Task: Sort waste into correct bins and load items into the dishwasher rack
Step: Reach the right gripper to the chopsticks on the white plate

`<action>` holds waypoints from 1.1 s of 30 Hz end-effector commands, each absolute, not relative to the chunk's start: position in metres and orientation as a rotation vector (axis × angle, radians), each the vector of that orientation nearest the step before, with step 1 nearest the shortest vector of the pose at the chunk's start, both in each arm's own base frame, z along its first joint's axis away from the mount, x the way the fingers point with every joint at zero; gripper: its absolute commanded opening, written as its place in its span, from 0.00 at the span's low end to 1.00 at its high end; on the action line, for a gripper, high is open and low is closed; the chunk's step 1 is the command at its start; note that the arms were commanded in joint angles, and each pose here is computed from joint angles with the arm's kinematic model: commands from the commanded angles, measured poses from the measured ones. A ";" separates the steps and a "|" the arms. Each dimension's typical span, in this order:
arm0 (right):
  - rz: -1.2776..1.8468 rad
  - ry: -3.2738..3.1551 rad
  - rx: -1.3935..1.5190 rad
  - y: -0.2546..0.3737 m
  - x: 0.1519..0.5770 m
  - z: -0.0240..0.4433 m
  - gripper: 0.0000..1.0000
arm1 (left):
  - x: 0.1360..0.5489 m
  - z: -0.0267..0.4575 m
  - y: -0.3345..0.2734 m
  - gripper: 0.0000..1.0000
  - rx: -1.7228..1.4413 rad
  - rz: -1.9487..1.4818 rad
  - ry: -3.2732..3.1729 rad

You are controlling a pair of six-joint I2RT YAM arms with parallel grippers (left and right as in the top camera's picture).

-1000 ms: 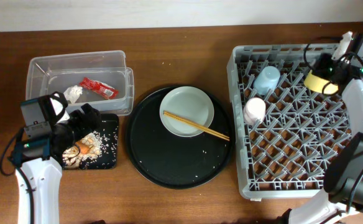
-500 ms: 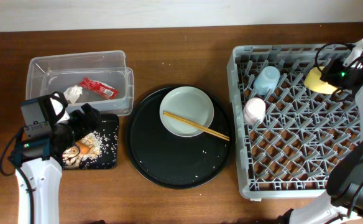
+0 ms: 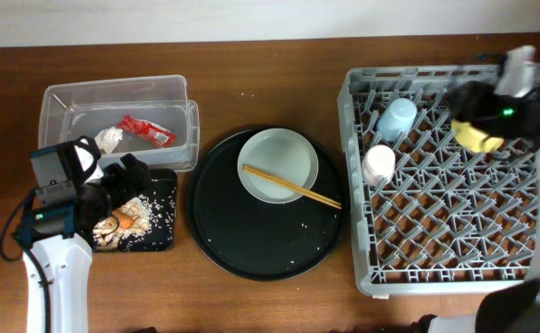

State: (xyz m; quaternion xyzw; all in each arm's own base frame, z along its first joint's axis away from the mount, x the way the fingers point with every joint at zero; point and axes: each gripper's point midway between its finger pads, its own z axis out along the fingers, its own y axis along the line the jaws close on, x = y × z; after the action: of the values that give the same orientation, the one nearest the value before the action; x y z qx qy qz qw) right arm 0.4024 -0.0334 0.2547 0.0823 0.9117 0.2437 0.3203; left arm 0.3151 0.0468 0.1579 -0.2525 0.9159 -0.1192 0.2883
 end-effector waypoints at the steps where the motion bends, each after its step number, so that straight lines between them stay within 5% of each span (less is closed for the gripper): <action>1: 0.704 2.544 -0.172 0.056 0.373 0.236 0.58 | 0.318 0.167 0.048 0.99 -0.677 -0.328 2.421; 10: 0.415 2.869 -0.877 0.196 0.291 0.142 0.67 | 0.318 0.167 0.047 0.99 -0.677 -0.328 2.421; 17: 0.403 2.869 -1.141 0.230 0.287 0.063 0.67 | 0.318 0.167 0.047 0.99 -0.677 -0.328 2.421; 21: 0.413 2.707 -1.209 0.253 0.312 0.056 0.55 | 0.318 0.167 0.048 0.99 -0.677 -0.328 2.421; 25: 0.421 2.651 -1.196 0.260 0.323 0.058 0.11 | 0.318 0.167 0.047 0.99 -0.677 -0.328 2.421; 33: 0.262 2.641 -1.169 0.244 0.332 0.036 0.10 | 0.318 0.167 0.047 0.99 -0.677 -0.328 2.421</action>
State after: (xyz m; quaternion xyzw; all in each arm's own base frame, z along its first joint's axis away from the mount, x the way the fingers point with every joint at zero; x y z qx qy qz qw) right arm 0.3342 0.2520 0.0512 -0.3996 0.9007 0.1140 0.1271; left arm 0.3151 0.0468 0.1579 -0.2526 0.9159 -0.1194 0.2883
